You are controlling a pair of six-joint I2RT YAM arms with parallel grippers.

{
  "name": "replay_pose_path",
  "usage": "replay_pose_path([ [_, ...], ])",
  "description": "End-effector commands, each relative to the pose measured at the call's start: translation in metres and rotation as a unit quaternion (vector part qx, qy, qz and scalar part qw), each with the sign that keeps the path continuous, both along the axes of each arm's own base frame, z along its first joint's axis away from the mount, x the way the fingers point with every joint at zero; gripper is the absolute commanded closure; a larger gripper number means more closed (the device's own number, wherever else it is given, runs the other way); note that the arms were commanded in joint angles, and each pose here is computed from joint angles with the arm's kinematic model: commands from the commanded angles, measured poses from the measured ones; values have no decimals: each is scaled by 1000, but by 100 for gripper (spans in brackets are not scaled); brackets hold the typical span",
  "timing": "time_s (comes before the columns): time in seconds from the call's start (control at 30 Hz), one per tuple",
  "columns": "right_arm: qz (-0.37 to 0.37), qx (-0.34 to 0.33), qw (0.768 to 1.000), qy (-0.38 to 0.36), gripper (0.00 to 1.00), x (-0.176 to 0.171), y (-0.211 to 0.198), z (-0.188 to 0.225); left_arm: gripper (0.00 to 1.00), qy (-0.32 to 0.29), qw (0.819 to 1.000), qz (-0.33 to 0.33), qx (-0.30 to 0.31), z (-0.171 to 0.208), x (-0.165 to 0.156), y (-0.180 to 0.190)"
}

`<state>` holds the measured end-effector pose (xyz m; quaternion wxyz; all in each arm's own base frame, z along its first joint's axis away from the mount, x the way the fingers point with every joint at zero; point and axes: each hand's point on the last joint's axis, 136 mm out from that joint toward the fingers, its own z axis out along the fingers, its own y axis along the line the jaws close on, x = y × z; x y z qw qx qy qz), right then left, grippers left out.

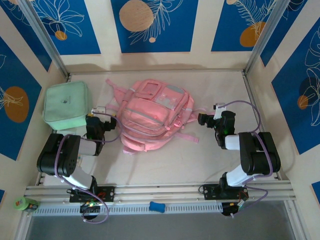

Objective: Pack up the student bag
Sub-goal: Reset both arms

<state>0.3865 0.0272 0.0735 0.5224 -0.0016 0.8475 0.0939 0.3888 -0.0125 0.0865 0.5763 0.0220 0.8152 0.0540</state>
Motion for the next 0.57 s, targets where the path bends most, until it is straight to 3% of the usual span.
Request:
replay_pose_path([
  [0.0, 13, -6, 999, -37, 1, 10, 4, 20, 1, -16, 1000, 23, -9, 8, 5, 9],
  [0.53, 13, -6, 999, -36, 1, 10, 4, 20, 0, -15, 1000, 23, -8, 8, 5, 9],
])
